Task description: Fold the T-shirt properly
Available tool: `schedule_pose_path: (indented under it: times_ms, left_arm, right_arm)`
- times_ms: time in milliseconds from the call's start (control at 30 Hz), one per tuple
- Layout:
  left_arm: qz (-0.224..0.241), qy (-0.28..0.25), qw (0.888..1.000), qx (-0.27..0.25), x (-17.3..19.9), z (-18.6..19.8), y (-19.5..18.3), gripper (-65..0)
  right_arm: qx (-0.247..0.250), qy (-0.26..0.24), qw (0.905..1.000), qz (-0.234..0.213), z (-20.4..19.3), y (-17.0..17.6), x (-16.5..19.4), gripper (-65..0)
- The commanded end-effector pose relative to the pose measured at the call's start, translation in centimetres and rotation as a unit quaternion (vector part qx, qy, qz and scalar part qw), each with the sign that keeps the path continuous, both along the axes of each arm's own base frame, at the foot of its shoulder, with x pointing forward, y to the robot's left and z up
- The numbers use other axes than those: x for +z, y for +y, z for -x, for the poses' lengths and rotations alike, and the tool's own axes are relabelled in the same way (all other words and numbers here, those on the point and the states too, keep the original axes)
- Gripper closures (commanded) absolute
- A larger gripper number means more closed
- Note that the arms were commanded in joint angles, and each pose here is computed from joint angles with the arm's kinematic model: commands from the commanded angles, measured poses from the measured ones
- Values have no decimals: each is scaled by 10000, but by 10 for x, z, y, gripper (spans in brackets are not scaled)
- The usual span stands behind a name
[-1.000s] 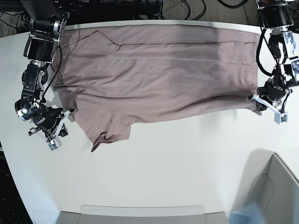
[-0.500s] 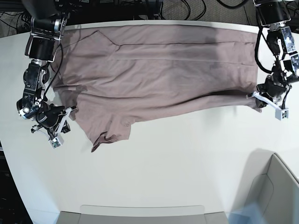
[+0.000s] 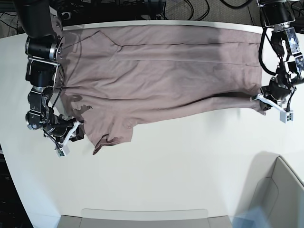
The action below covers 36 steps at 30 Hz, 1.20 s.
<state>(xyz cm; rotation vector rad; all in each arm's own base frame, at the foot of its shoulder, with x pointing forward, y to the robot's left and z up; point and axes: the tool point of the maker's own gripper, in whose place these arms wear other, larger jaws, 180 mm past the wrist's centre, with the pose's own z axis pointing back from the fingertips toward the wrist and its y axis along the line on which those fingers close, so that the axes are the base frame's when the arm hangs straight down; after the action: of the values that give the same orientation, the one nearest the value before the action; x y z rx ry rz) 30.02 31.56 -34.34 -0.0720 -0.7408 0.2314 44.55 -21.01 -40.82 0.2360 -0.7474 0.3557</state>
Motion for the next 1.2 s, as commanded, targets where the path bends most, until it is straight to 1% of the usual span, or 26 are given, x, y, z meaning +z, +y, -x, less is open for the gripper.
schedule_pose_path:
  times_ms: [0, 133, 200, 333, 367, 400, 433, 467, 633, 700, 767, 933, 1067, 1167]
  left_arm:
    - [-101, -258, 9996, -10, 16, -9, 5, 0]
    - [-17, -266, 9996, -1, 13, -10, 0, 0]
    - [-10, -274, 9996, 0, 13, -10, 0, 0]
    - [-2, -281, 9996, 1, 14, -11, -1, 0]
    - [-2, -281, 9996, 1, 14, -11, -1, 0]
    - [-2, -281, 9996, 1, 14, -11, -1, 0]
    - [-2, -281, 9996, 1, 14, -11, -1, 0]
    - [-2, -281, 9996, 1, 14, -11, -1, 0]
    - [-5, -288, 9996, -3, 14, -11, -1, 0]
    - [17, -291, 9996, 6, 13, -11, -2, 0]
    - [16, -290, 9996, 2, 14, -11, -2, 0]
    - [-4, -322, 9995, 1, 16, -11, -1, 0]
    - [-73, -449, 9989, -84, 26, -13, -6, 0]
    - [-115, -527, 9984, -139, 32, -14, -9, 0]
  right_arm:
    - [63, -304, 9995, -61, -16, 4, 18, -144]
    - [377, -134, 9992, 95, -10, 20, 6, -144]
    - [429, -113, 9990, 58, -9, 28, 4, -144]
    - [475, -22, 9988, 103, -4, 30, -2, -140]
    - [503, 62, 9986, 136, -1, 29, -4, -127]
    - [524, 172, 9983, 181, 2, 29, -7, -96]
    - [529, 201, 9982, 199, 2, 29, -7, -54]
    - [537, 209, 9981, 200, 2, 30, -7, 0]
    - [535, 228, 9980, 226, 2, 27, -7, 0]
    - [548, 89, 9982, 247, -2, 27, 1, 0]
    - [637, -15, 9972, 382, 2, 28, 6, 0]
    - [963, -431, 9899, 946, 7, 36, 41, 0]
    - [1107, -542, 9869, 1039, 21, 46, 57, 0]
    - [1028, -601, 9868, 1096, 32, 38, 66, 0]
